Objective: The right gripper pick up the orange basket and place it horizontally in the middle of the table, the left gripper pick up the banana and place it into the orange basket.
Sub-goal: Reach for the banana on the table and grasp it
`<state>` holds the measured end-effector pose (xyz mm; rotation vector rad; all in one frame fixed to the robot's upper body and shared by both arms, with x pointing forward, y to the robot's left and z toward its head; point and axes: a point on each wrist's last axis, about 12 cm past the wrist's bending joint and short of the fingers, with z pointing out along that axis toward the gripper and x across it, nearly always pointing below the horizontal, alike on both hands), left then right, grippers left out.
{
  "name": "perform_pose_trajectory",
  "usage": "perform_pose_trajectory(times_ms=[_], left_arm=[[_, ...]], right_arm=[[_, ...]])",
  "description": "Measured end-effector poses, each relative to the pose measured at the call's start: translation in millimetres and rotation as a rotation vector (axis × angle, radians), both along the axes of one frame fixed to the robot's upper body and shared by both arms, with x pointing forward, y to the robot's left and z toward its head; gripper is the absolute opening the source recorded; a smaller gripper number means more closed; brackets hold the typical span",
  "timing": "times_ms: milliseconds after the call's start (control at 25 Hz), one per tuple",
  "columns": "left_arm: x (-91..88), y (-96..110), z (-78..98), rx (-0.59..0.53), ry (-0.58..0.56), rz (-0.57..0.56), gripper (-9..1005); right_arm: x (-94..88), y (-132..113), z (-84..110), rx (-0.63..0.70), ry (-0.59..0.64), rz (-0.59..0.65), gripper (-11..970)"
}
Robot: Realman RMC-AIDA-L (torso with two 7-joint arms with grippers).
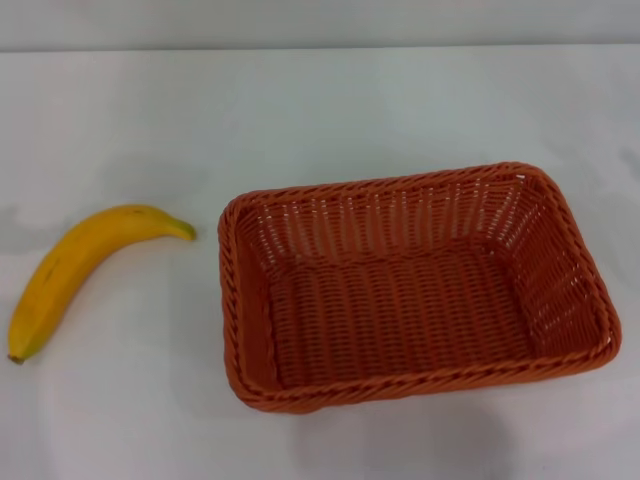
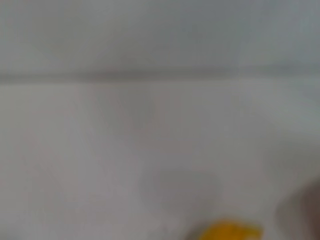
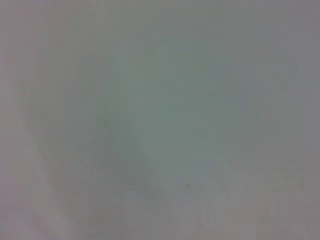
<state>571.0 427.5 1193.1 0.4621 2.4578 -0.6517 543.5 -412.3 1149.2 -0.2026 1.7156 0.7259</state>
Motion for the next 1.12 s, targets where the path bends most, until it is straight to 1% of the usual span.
perform_pose_trajectory(times_ms=[120, 240, 320, 480, 680, 840, 1120], left_arm=[[16.6, -22, -1.7, 0.113, 0.088, -0.085, 878], [24.9, -38, -7.8, 0.204, 0.144, -0.135, 878], [29.5, -48, -14.0, 0.244, 0.153, -0.158, 877], [36.0, -68, -30.3, 0.289, 0.157, -0.201, 877], [36.1, -86, -51.4, 0.330, 0.175, -0.233, 876], [33.7, -90, -60.4, 0.338, 0.178, -0.230, 876], [30.6, -86, -67.3, 0.347, 0.178, -0.203, 875]], right_arm=[[-7.7, -7, -5.5, 0.019, 0.002, -0.029, 794], [-11.4, -9, -10.0, 0.032, 0.008, -0.042, 794], [-12.0, -9, -12.1, 0.037, 0.010, -0.042, 794], [-13.4, -8, -14.2, 0.040, 0.010, -0.046, 794], [-11.9, -6, -14.7, 0.041, 0.007, -0.040, 794], [-11.5, -5, -15.0, 0.041, 0.008, -0.038, 793], [-11.2, -5, -17.6, 0.051, 0.017, -0.048, 793]])
